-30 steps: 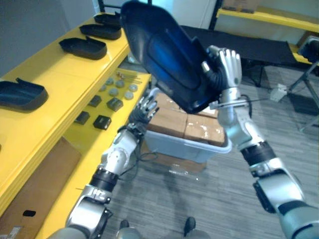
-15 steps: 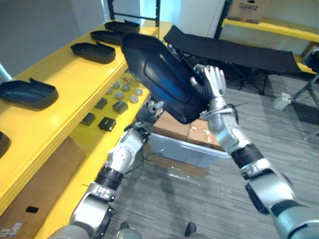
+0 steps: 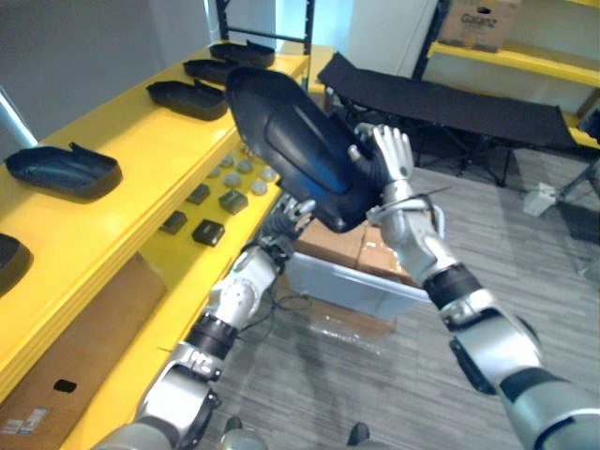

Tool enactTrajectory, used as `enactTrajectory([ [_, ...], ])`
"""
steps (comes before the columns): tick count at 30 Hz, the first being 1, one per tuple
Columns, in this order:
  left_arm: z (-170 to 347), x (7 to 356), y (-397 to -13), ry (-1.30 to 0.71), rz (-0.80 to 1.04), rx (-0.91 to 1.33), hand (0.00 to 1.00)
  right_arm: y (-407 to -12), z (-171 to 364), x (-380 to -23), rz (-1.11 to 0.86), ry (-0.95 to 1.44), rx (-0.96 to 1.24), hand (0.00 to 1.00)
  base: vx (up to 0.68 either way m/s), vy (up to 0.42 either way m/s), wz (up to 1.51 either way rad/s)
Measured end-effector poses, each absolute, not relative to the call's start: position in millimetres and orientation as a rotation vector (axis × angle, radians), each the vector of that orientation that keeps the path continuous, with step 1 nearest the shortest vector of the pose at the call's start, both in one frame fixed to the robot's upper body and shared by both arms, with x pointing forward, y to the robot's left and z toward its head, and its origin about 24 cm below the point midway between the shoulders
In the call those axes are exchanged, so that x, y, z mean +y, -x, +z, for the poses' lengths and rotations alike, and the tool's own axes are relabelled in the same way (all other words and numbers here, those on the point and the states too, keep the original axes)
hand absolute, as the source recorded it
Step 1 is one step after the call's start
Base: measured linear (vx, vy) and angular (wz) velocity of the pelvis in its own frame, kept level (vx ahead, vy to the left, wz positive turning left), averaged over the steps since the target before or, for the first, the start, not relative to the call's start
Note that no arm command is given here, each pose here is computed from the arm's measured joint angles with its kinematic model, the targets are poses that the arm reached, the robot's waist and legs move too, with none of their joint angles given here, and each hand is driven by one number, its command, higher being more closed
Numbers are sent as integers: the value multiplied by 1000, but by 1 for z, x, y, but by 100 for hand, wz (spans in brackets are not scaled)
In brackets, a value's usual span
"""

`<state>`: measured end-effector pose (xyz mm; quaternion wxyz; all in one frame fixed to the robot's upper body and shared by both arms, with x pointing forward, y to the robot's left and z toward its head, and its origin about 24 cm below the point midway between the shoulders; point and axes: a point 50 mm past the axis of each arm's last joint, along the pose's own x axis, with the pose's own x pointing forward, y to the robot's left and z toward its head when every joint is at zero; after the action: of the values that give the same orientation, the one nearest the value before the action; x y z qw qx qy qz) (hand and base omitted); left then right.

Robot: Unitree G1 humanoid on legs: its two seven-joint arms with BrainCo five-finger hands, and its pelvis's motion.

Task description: Walk over and take plastic housings, then place them on the shelf

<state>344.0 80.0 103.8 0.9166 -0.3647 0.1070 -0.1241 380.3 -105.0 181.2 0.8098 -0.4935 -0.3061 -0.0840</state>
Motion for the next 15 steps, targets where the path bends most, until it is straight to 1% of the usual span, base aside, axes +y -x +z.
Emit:
enactTrajectory([
  [3,103,82,-345,747,-199,208,0,-378,178,-93,-139,1040,-674,100,0,0,0],
  [5,98,87,-347,736,-129,202,0,-376,174,-83,-113,1019,-676,100,0,0,0],
  [8,93,93,-345,713,-76,184,0,-372,165,-80,-97,988,-654,100,0,0,0],
  [12,88,104,-344,719,-10,150,0,-359,137,-79,-57,942,-601,100,-1,2,-1],
  [13,88,106,-344,722,-3,141,100,-357,133,-78,-52,936,-591,100,-1,2,-11],
  [15,86,113,-342,732,38,117,100,-352,124,-76,-39,901,-567,100,0,0,-13],
])
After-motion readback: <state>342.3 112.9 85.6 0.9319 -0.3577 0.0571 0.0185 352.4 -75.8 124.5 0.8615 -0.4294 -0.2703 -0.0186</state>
